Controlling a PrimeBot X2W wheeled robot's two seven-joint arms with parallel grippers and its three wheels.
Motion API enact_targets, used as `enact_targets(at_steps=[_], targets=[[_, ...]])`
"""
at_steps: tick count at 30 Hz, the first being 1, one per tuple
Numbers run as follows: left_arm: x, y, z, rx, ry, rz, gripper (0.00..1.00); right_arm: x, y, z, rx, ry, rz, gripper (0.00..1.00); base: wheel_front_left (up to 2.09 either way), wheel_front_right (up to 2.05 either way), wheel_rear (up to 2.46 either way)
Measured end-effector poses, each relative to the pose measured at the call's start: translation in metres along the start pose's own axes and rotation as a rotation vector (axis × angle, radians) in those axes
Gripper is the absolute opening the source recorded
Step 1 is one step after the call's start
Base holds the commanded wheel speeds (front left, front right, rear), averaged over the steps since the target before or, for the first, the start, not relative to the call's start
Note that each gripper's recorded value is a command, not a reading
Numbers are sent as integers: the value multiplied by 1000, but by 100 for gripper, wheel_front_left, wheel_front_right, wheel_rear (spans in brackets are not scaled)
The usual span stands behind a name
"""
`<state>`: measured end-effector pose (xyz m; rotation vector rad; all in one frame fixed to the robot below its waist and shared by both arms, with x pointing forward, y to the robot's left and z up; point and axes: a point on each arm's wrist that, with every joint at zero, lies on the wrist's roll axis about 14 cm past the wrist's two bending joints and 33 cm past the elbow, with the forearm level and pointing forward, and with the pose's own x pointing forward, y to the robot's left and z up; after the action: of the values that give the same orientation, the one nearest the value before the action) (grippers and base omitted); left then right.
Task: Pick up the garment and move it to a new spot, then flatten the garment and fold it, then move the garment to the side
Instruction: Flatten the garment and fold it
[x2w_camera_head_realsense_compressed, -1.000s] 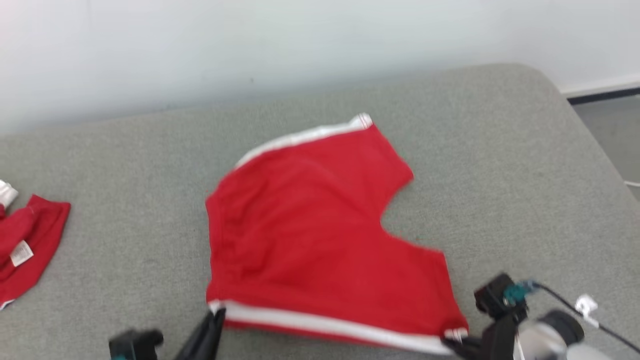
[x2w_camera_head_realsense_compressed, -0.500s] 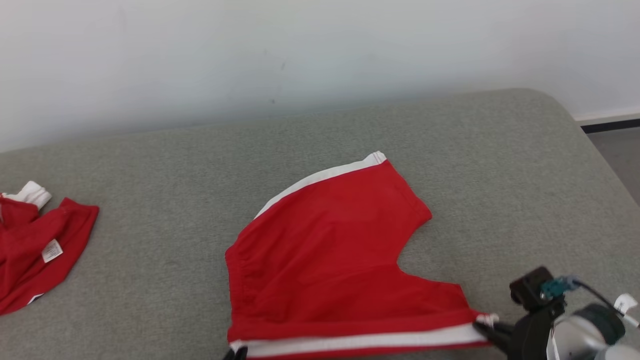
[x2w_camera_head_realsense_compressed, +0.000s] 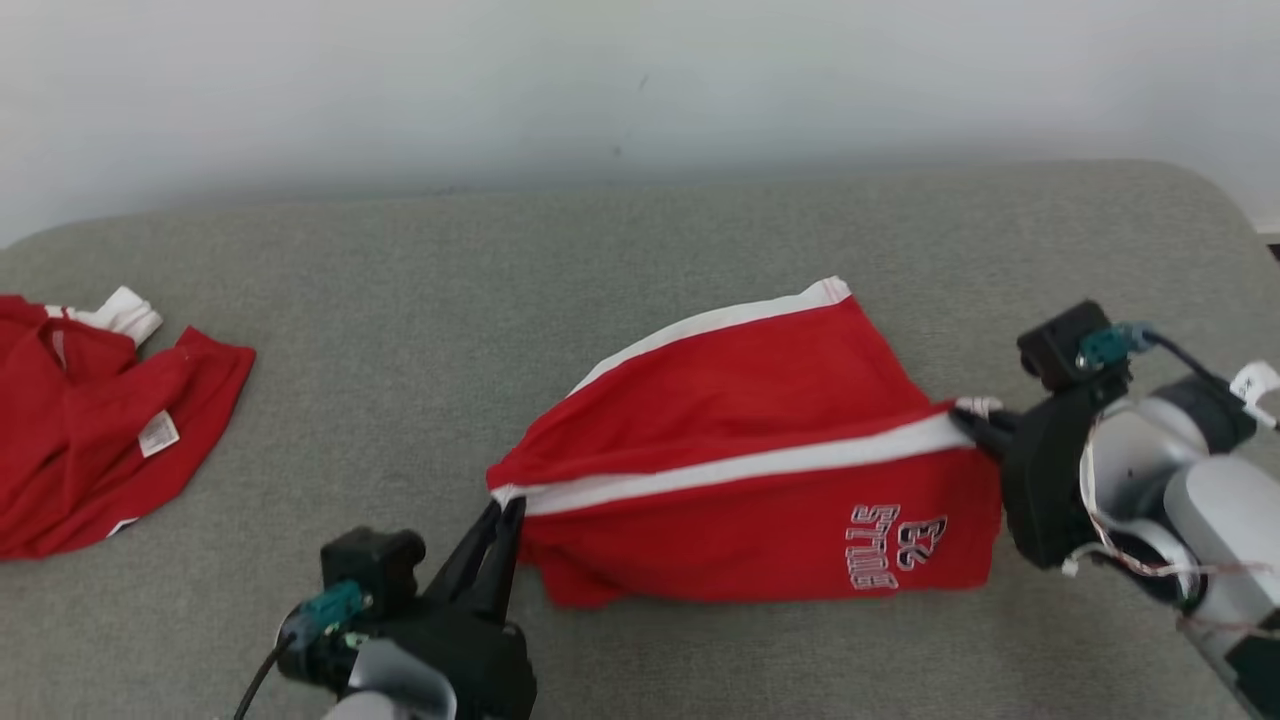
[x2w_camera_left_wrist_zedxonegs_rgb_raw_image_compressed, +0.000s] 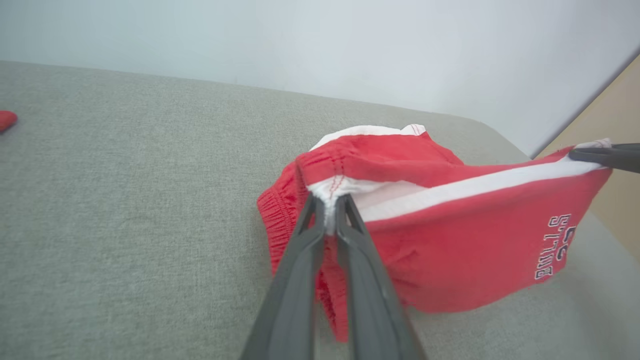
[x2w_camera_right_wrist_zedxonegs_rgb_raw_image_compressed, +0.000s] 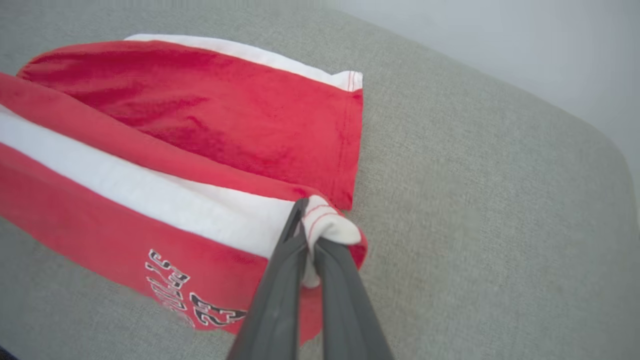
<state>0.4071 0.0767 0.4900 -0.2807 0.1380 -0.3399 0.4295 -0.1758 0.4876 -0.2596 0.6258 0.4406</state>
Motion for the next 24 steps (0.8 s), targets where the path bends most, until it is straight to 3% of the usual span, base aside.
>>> enact_targets(at_steps=[9, 23, 24], targets=[[44, 11, 6, 6, -4, 30, 0, 60, -34, 50, -90, -74, -54, 0, 0, 0, 0], [66, 41, -2, 4, 26, 113, 0, 122, -26, 73, -110, -125, -51, 0, 0, 0, 0], [66, 40, -3, 5, 31, 111, 27, 123, -26, 72, -109, -120, -53, 0, 0, 0, 0]])
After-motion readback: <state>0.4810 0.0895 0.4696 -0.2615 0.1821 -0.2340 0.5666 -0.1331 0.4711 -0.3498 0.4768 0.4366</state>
